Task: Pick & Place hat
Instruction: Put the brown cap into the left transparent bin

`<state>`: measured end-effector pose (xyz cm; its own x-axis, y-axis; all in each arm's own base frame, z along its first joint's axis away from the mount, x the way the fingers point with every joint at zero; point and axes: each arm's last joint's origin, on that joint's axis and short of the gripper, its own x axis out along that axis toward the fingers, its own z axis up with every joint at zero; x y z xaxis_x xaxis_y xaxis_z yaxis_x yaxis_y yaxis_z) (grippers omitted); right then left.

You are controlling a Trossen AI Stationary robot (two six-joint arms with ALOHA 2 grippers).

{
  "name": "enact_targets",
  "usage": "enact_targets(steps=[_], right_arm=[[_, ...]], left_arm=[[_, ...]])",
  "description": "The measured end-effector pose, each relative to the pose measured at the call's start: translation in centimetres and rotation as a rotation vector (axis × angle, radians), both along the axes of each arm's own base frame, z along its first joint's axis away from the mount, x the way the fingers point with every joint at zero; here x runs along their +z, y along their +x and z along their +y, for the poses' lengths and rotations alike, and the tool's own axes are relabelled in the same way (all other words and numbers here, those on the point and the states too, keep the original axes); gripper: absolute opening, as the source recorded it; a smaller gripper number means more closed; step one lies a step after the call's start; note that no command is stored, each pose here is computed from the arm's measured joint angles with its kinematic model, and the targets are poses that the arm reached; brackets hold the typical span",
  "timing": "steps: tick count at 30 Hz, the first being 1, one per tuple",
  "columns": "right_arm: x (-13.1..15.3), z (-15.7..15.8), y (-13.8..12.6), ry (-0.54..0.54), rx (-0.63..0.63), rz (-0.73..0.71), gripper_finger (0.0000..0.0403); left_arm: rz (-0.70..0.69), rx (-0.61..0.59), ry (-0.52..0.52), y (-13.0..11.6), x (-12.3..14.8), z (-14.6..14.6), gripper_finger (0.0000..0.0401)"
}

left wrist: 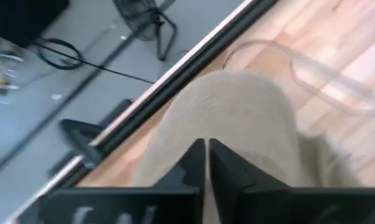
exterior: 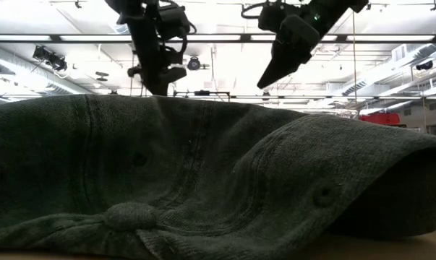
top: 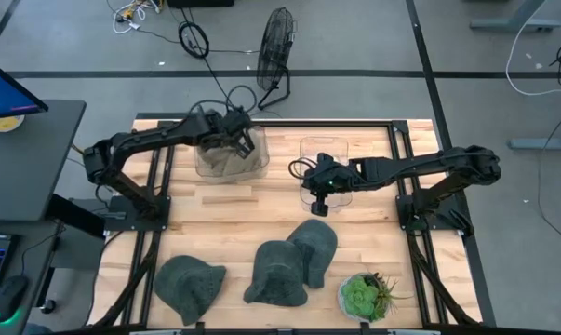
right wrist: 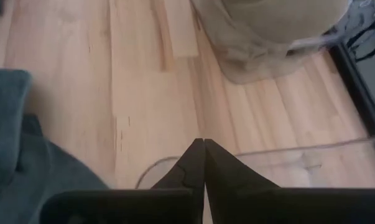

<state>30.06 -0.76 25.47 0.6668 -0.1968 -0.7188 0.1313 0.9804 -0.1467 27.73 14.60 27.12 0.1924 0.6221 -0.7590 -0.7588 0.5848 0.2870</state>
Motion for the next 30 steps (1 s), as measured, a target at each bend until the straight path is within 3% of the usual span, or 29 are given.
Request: enact_targets(steps=[10, 21, 30], right_arm=[[0.7, 0.1, 0.8, 0.032, -0.028, -0.130, 0.0009], [0.3, 0.1, 0.4, 0.036, -0.033, -0.069, 0.0009], [0.3, 0.1, 0.4, 0.037, -0.035, -0.070, 0.0009]], left_arm=[[0.039, 0.025, -0.115, 1.0, -3.8, 2.7, 0.0004], [0.111, -0.165, -0.192, 2.8, -4.4, -1.4, 0.0003], [0.211, -0.096, -0.081, 2.6, -4.8, -1.7, 0.0003]])
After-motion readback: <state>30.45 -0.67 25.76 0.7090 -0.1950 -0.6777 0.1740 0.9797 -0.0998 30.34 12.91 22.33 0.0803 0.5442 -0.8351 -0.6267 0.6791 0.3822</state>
